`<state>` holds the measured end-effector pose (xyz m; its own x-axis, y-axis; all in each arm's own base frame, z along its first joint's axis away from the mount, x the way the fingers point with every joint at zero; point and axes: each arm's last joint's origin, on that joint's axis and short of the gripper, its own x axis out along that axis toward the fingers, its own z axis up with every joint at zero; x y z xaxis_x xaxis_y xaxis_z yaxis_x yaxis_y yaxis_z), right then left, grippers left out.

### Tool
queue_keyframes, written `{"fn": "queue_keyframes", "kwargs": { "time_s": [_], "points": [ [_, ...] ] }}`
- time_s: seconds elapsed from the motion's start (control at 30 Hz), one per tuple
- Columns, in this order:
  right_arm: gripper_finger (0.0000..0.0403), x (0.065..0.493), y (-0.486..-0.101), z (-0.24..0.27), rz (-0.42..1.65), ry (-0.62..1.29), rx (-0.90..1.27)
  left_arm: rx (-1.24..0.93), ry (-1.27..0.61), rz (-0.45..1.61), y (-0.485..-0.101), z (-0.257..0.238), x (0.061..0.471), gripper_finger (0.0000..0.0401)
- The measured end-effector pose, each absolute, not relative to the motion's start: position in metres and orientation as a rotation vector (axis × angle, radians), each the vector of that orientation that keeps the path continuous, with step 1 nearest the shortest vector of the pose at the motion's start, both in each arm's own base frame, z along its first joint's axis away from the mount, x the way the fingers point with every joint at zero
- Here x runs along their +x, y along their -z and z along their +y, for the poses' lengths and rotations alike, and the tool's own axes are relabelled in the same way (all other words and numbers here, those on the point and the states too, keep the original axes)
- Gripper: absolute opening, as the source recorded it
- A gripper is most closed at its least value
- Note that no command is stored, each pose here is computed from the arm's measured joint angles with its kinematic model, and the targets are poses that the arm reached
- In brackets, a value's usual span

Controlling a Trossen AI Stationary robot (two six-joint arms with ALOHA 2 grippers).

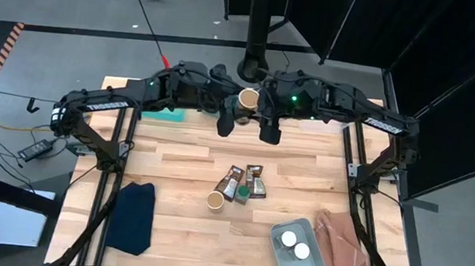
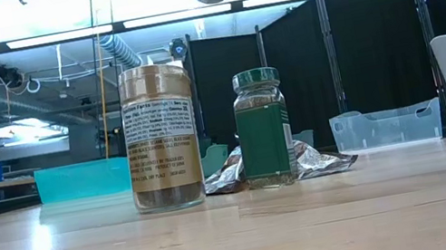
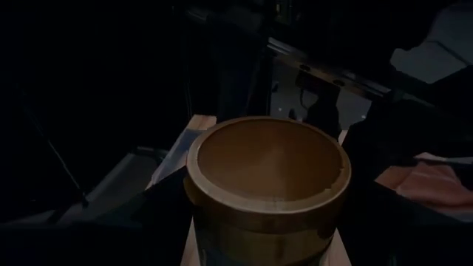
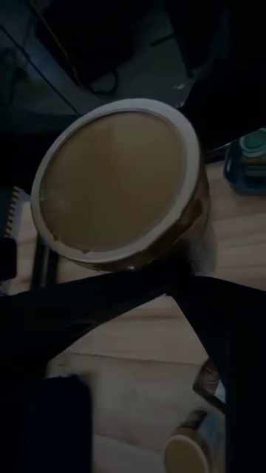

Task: Sort spices by type
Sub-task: Put the top brown seasoning bottle into the transparent bin

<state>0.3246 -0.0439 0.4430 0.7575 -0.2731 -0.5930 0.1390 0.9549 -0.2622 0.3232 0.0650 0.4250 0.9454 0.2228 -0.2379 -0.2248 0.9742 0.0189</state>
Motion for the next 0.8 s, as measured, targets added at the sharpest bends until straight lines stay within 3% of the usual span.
{"fn": "queue_keyframes", "kwargs": {
  "time_s": [0.27,0.57,0.8],
  "points": [
    [0.0275,0.298,-0.452,-0.042,0.742,0.254,-0.279,-0.005,-0.224,0.283,-0.42,0.065,0.323,0.0274],
    [0.0274,0.261,-0.477,-0.037,0.664,0.211,-0.348,-0.016,-0.171,0.306,-0.418,0.064,0.323,0.0274],
    [0.0273,0.28,-0.466,-0.023,0.692,0.026,-0.476,-0.052,-0.004,0.368,-0.412,0.058,0.321,0.0274]
  ]
}}
